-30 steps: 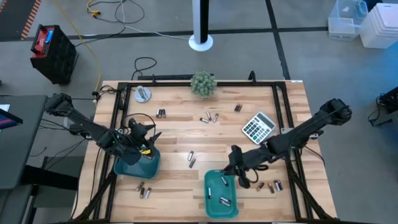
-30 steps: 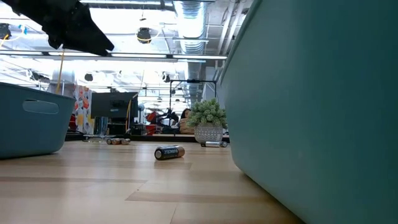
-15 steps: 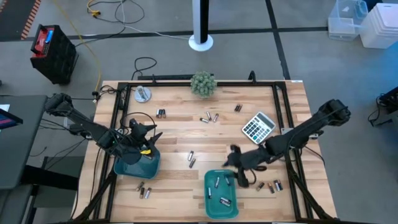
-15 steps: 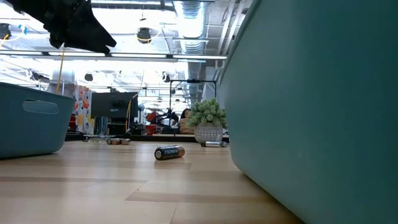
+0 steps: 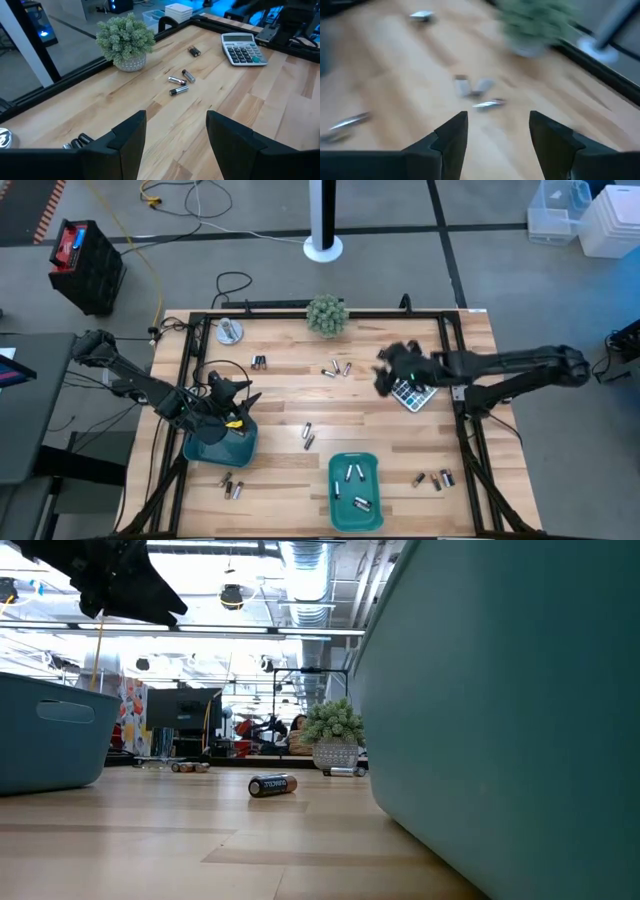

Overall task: Sort batteries
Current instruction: Put the silver battery into the green bin

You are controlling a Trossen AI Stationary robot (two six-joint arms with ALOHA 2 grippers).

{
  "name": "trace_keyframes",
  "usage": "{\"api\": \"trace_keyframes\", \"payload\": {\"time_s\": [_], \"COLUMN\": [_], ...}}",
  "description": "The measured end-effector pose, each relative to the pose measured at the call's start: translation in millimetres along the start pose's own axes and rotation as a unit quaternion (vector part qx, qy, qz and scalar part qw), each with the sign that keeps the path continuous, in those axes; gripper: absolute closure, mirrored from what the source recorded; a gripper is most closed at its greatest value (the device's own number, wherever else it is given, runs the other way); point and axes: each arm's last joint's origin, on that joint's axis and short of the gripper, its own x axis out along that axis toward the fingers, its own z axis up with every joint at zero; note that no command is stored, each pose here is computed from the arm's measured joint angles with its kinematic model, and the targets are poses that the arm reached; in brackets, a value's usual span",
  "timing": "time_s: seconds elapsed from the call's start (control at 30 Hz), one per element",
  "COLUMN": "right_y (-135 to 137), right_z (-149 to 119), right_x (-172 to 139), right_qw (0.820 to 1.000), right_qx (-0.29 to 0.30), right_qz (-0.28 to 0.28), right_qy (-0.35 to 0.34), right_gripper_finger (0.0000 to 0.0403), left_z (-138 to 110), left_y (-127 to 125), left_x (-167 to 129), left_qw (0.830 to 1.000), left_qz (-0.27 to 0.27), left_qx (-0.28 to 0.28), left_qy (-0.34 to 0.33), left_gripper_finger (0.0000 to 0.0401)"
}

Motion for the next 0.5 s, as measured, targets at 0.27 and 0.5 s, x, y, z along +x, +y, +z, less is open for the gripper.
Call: {"api": "trace_keyframes", "payload": {"time_s": [0.27, 0.5], "right_y": [-48.7, -65.2], "right_z": [14.0, 26.5], "right_x": [25.5, 30.9], "right_qw": [0.997, 0.999], "right_qx": [0.048, 0.004], "right_qz": [-0.023, 0.023], "right_qy": [0.055, 0.033], "right_gripper_finger": [0.0179, 0.0179], "left_z": [-1.6, -3.6], "left_y": [-6.9, -31.9], "left_x": [2.4, 38.4], "left_qw": [0.998, 0.994], "left_qz": [-0.045, -0.076], "left_qx": [0.007, 0.073], "left_qy": [0.036, 0.041], "left_gripper_finger": [0.0200, 0.0200]}}
